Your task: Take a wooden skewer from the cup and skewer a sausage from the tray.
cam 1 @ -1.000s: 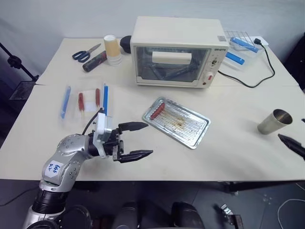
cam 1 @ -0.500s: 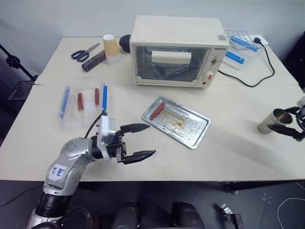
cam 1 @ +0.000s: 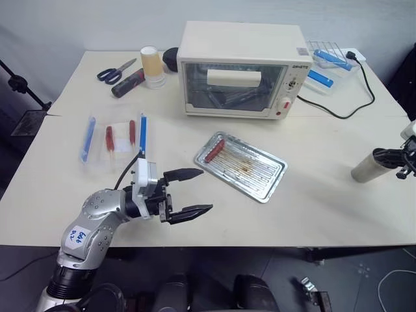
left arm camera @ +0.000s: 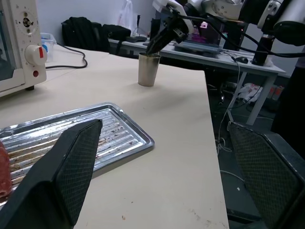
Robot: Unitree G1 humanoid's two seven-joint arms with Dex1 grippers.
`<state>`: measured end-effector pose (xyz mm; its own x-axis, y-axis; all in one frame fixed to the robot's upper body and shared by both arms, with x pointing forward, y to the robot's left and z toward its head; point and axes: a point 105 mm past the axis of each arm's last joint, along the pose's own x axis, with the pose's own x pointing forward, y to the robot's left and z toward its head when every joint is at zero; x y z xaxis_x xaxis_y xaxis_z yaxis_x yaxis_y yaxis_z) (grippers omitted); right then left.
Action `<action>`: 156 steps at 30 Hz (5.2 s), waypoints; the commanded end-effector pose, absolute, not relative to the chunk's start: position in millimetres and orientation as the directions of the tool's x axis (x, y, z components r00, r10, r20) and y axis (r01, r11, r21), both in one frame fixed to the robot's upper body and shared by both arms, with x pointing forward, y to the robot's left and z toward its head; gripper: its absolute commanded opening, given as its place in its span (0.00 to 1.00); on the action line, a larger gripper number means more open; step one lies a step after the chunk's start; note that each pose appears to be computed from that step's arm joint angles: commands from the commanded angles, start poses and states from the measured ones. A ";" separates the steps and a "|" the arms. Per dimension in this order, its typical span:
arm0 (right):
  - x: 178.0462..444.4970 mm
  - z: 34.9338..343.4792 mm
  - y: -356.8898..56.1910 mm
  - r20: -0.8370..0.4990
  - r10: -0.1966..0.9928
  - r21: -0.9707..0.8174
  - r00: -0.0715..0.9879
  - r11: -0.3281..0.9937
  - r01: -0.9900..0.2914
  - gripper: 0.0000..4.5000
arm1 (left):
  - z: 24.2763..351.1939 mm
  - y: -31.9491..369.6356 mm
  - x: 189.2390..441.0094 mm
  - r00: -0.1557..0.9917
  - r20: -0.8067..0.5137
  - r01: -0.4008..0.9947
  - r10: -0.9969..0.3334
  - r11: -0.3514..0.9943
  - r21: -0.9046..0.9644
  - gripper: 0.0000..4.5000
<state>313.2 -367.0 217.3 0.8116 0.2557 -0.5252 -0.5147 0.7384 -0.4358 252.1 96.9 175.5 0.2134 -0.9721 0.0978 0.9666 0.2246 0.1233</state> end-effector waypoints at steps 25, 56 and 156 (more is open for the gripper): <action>303.1 328.2 -224.3 -0.065 0.907 -0.166 0.416 0.402 -0.901 0.00 | 212.5 102.2 265.7 0.277 0.258 0.924 -0.926 0.330 0.193 1.00; 277.3 306.1 -129.1 0.291 0.946 0.245 0.145 0.073 -0.967 0.00 | 256.2 16.5 283.2 0.178 0.572 0.954 -0.801 0.284 0.100 0.42; 409.0 160.6 -1.3 -0.622 0.740 -0.420 0.256 -0.040 -0.906 0.98 | 178.9 176.8 267.0 0.749 0.295 0.624 -0.593 0.781 -0.016 0.00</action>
